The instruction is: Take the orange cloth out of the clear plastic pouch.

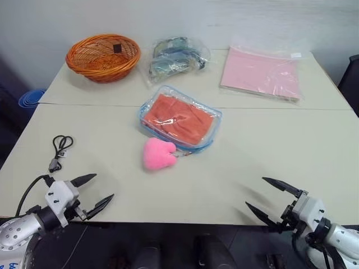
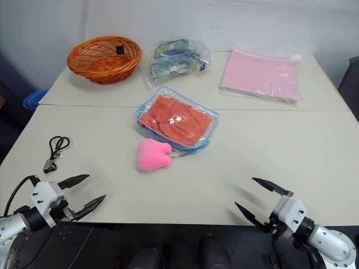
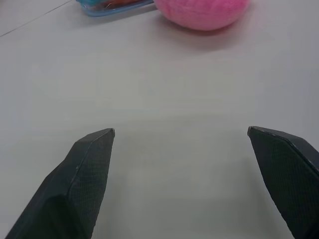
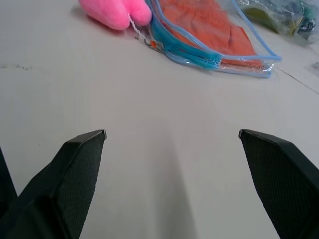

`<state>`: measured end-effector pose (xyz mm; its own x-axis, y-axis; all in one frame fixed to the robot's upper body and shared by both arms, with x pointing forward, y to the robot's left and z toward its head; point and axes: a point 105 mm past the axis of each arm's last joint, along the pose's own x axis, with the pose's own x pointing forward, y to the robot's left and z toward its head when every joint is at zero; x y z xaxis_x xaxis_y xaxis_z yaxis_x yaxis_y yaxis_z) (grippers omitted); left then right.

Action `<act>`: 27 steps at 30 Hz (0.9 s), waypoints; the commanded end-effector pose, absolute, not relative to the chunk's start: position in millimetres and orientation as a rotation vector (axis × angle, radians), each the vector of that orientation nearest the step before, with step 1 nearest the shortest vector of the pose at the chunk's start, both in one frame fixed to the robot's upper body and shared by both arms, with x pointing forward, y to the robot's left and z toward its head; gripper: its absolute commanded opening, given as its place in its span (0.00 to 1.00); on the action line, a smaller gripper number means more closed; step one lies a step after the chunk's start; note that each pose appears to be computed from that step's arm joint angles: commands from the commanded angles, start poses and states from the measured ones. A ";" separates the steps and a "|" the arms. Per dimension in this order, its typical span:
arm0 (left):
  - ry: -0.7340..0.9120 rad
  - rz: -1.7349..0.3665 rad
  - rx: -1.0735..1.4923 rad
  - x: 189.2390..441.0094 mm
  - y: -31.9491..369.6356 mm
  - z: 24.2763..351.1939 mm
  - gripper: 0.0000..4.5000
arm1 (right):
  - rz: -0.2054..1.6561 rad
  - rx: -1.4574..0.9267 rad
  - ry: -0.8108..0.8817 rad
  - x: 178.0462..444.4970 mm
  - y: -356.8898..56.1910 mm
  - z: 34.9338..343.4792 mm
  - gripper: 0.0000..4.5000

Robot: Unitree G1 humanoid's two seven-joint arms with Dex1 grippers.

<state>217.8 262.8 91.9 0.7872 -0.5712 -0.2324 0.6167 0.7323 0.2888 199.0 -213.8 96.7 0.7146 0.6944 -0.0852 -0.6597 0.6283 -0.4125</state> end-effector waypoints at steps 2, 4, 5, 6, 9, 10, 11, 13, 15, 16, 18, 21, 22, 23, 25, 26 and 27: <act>0.125 -0.695 0.350 216.2 253.4 97.5 1.00 | 0.772 -0.460 -0.108 198.1 -215.4 100.4 1.00; 0.136 -0.699 0.335 215.8 251.9 96.9 1.00 | 0.776 -0.459 -0.109 198.0 -214.9 99.9 1.00; 0.141 -0.713 0.315 215.3 249.4 97.1 1.00 | 0.780 -0.460 -0.110 198.3 -214.7 99.8 1.00; 0.138 -0.721 0.304 215.3 247.4 98.1 1.00 | 0.782 -0.460 -0.111 198.5 -214.5 99.6 1.00; 0.130 -0.728 0.295 215.8 244.4 101.3 1.00 | 0.790 -0.461 -0.114 198.9 -213.7 98.0 1.00; 0.127 -0.726 0.297 216.3 244.1 102.6 1.00 | 0.792 -0.463 -0.115 199.1 -213.5 97.6 1.00; 0.124 -0.727 0.290 217.1 243.5 104.6 1.00 | 0.794 -0.466 -0.118 199.3 -213.4 97.3 1.00; 0.121 -0.722 0.286 218.9 243.9 108.2 1.00 | 0.796 -0.469 -0.123 199.5 -213.1 97.2 1.00; 0.124 -0.717 0.284 220.9 245.8 110.8 1.00 | 0.797 -0.470 -0.127 199.8 -212.3 97.0 1.00; 0.127 -0.719 0.292 221.2 246.6 111.5 1.00 | 0.800 -0.470 -0.129 199.5 -211.3 96.7 1.00; 0.140 -0.733 0.286 220.9 247.1 110.9 1.00 | 0.808 -0.464 -0.131 198.9 -209.1 95.5 1.00; 0.142 -0.741 0.296 223.6 249.2 111.0 1.00 | 0.809 -0.466 -0.141 200.3 -207.7 95.6 1.00; 0.140 -0.741 0.303 225.0 250.1 111.4 1.00 | 0.809 -0.469 -0.147 201.1 -207.2 96.2 1.00; 0.141 -0.750 0.307 225.5 250.1 111.6 1.00 | 0.808 -0.469 -0.153 201.7 -206.9 97.1 1.00; 0.139 -0.759 0.310 227.1 250.7 112.6 1.00 | 0.805 -0.467 -0.163 202.8 -206.2 99.2 1.00; 0.138 -0.761 0.309 228.0 251.1 113.3 1.00 | 0.805 -0.465 -0.167 203.0 -205.8 100.1 1.00; 0.139 -0.769 0.312 228.3 251.1 113.3 1.00 | 0.804 -0.460 -0.173 202.6 -205.0 101.4 1.00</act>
